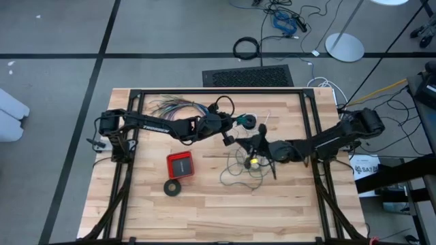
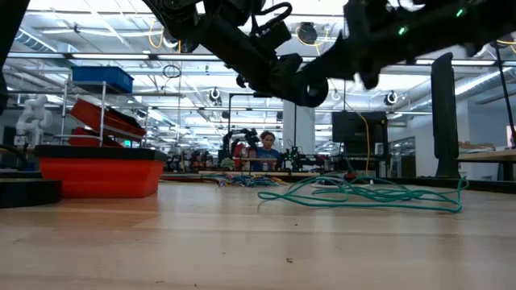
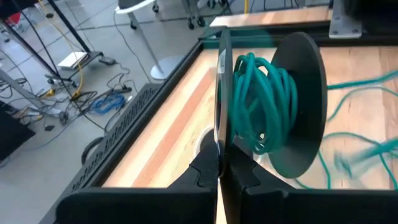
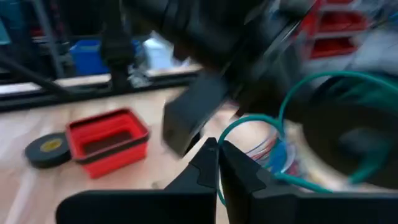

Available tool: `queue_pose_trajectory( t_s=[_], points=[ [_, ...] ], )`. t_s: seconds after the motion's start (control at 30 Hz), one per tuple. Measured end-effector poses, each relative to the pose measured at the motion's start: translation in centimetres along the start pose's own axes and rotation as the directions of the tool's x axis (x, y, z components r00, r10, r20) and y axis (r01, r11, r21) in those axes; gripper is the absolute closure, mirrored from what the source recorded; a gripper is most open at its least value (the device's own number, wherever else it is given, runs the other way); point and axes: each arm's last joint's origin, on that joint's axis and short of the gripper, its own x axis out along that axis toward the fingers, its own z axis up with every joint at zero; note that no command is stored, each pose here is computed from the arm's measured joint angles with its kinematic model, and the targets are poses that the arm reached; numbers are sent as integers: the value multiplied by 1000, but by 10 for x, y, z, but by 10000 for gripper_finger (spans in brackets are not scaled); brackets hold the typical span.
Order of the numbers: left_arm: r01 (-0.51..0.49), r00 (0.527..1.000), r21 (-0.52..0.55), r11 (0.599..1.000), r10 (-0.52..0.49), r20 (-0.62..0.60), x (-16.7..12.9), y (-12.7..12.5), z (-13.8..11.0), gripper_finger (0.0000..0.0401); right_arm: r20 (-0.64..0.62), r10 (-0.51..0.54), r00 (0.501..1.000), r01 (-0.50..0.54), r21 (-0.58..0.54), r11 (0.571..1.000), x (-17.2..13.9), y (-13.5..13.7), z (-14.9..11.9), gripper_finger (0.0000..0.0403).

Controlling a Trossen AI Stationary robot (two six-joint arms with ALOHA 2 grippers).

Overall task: Coil cords
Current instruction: Uncoil the green wire from the spool

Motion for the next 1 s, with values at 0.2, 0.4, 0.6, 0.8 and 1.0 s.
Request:
queue_pose_trajectory(
  t_s=[0.2,0.4,0.6,0.8,1.0],
  points=[
    [1,1000,8,1000,-1,-12,0,0,-1,401,9,-302,953,301,-100,948,-36,-5,13,403],
    [-4,999,-13,1000,5,35,0,0,4,401,-184,-308,933,310,-16,951,-43,-27,-3,403],
    [0,992,-56,998,7,129,0,3,13,401,-329,-169,929,196,51,979,-35,-25,-18,403],
    [0,986,-80,997,13,165,0,5,17,401,-371,-33,928,76,102,992,-28,-14,-25,403],
    [0,987,-80,997,13,162,0,6,16,401,-438,124,891,-81,116,990,-29,0,-35,403]
  ],
)
